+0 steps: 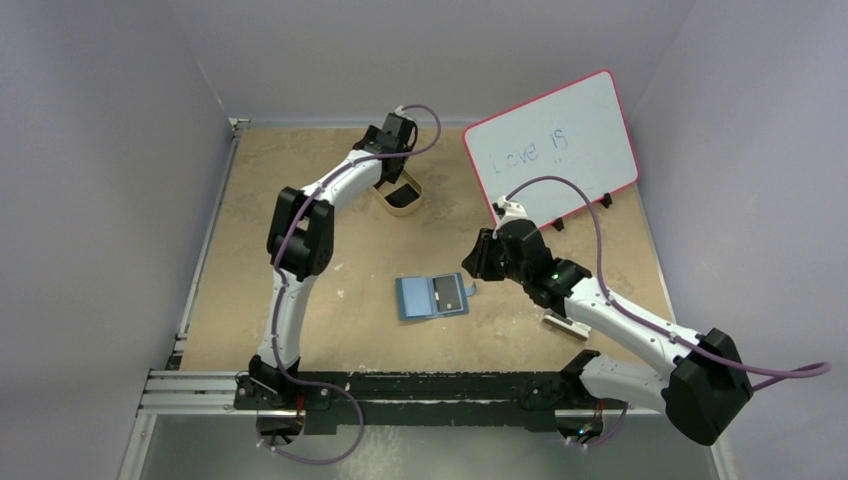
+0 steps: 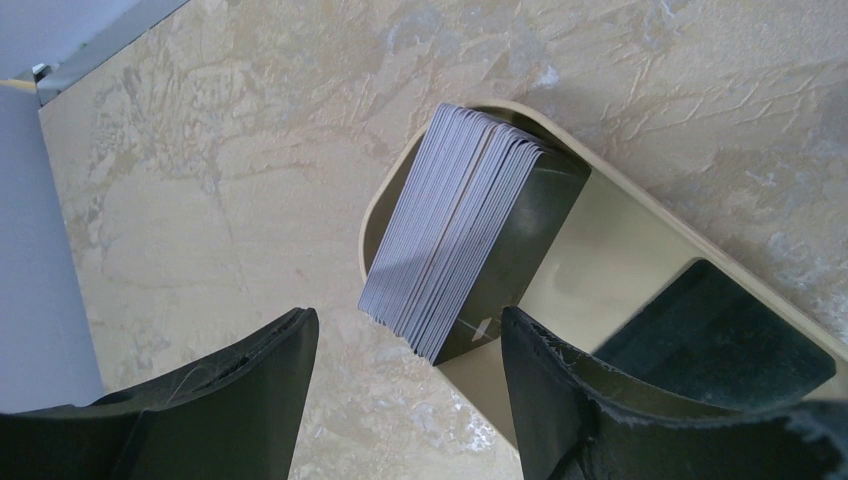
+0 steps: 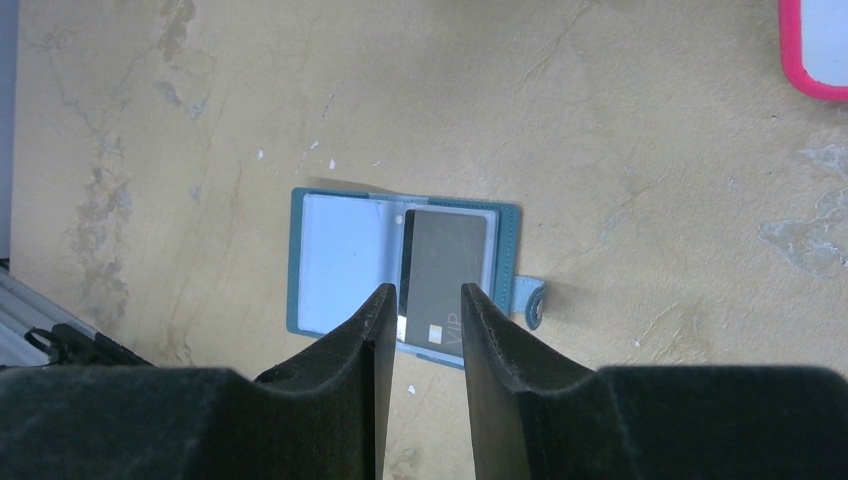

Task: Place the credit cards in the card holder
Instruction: Pick up the credit card from the storage box.

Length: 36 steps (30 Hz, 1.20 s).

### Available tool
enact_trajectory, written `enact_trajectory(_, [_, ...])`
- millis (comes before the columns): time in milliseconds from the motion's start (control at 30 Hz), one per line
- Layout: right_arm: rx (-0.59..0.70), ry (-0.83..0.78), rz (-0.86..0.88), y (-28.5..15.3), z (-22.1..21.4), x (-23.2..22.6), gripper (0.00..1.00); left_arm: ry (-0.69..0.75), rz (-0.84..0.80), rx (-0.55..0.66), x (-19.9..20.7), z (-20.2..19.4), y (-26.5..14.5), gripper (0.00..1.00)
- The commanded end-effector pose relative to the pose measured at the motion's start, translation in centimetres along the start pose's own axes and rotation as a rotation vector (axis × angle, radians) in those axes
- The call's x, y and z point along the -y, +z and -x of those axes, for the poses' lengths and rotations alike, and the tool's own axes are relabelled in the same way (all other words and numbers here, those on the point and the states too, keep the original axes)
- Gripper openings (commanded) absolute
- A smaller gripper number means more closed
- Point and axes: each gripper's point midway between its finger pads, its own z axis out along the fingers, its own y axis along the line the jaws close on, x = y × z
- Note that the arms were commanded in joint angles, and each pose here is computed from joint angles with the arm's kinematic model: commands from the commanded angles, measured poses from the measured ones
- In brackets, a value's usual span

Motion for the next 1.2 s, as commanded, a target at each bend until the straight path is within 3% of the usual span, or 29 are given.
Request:
enact_trajectory(0, [0.054, 0.014, 0.024, -1.1, 2.3, -1.4, 0.33, 0.013, 0.059, 0.024, -1.3, 1.1, 0.3, 0.66])
enact_trajectory(233, [0.046, 0.019, 0.026, -1.6, 1.8, -1.2, 0.33, 0.015, 0.056, 0.019, -1.0, 0.8, 1.2, 0.65])
enact_trajectory(467, [0.044, 0.021, 0.025, -1.7, 1.5, -1.0, 0.33, 0.024, 0.109, 0.013, -2.1, 1.1, 1.0, 0.54])
enact_trajectory(700, [0.041, 0.027, 0.030, -1.6, 1.4, -1.1, 0.33, 0.012, 0.143, 0.048, -3.6, 2.6, -0.3, 0.50])
enact_trajectory(933, [0.040, 0.027, 0.028, -1.7, 1.4, -1.0, 0.32, 0.018, 0.148, 0.047, -3.7, 2.6, -0.3, 0.42])
enact_trajectory(1167, [0.041, 0.025, 0.027, -1.7, 1.5, -1.0, 0.32, 0.007, 0.146, 0.046, -4.0, 2.9, -1.0, 0.27])
